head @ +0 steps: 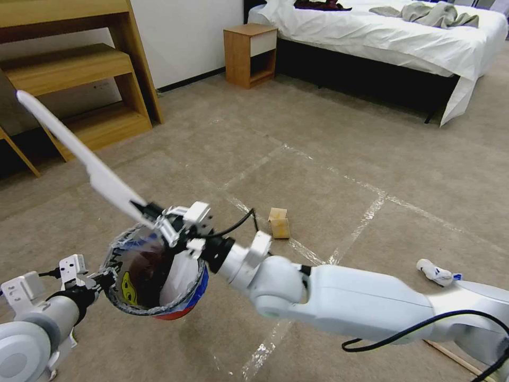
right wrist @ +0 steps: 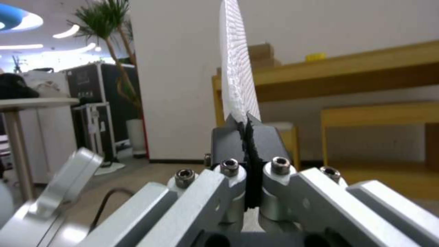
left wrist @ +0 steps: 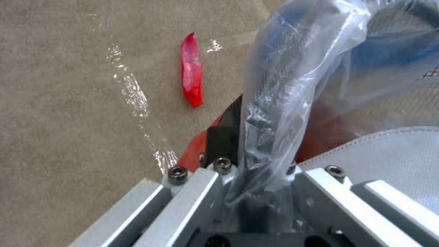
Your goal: Pick up the trash bin and place the garbage on the floor into it.
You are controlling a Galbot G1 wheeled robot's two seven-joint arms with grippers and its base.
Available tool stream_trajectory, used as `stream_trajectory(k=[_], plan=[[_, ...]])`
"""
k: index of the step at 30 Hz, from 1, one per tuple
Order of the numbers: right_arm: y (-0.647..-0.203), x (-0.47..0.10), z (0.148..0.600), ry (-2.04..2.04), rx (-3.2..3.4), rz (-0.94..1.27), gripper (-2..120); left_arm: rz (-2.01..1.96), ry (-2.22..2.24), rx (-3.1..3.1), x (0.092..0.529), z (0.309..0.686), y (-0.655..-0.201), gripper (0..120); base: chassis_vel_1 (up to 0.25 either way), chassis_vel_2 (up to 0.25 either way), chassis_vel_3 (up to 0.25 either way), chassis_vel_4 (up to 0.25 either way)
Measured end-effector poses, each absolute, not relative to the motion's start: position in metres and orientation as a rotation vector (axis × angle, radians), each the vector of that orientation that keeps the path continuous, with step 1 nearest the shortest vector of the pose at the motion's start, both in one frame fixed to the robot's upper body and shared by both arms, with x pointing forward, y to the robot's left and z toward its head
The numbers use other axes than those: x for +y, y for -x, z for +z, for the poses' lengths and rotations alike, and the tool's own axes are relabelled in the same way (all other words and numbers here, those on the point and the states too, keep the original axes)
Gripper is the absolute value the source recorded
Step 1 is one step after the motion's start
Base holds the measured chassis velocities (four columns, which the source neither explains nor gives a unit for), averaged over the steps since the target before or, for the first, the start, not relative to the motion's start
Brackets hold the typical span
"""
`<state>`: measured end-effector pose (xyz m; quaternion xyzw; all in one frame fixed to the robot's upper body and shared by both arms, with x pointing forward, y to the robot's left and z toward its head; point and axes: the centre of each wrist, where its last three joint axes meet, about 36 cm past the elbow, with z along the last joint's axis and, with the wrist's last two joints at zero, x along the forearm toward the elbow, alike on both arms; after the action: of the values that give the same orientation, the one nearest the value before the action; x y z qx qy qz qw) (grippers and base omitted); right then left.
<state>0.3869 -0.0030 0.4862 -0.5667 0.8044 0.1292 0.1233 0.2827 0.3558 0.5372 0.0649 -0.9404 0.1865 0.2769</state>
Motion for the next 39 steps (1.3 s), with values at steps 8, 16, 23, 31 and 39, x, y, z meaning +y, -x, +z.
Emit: stream_trajectory(k=[8, 16, 23, 31, 39], plan=[[-0.379, -0.007, 0.46, 1.662, 2.397, 0.353, 0, 0.504, -0.173, -2.536, 0.355, 0.54, -0.282, 2, 0.0, 0.0, 0.0, 0.0], [-0.37, -0.021, 0.432, 1.646, 2.47, 0.324, 0, 0.505, -0.165, -2.544, 0.352, 0.543, -0.28, 2, 0.0, 0.0, 0.0, 0.0], [-0.368, -0.026, 0.413, 1.634, 2.501, 0.296, 0, 0.507, -0.164, -2.548, 0.351, 0.545, -0.278, 2, 0.0, 0.0, 0.0, 0.0], [-0.365, -0.023, 0.406, 1.638, 2.505, 0.285, 0, 0.514, -0.164, -2.554, 0.349, 0.546, -0.277, 2, 0.0, 0.0, 0.0, 0.0], [-0.362, -0.019, 0.4, 1.645, 2.512, 0.268, 0, 0.521, -0.166, -2.558, 0.349, 0.546, -0.277, 2, 0.0, 0.0, 0.0, 0.0]])
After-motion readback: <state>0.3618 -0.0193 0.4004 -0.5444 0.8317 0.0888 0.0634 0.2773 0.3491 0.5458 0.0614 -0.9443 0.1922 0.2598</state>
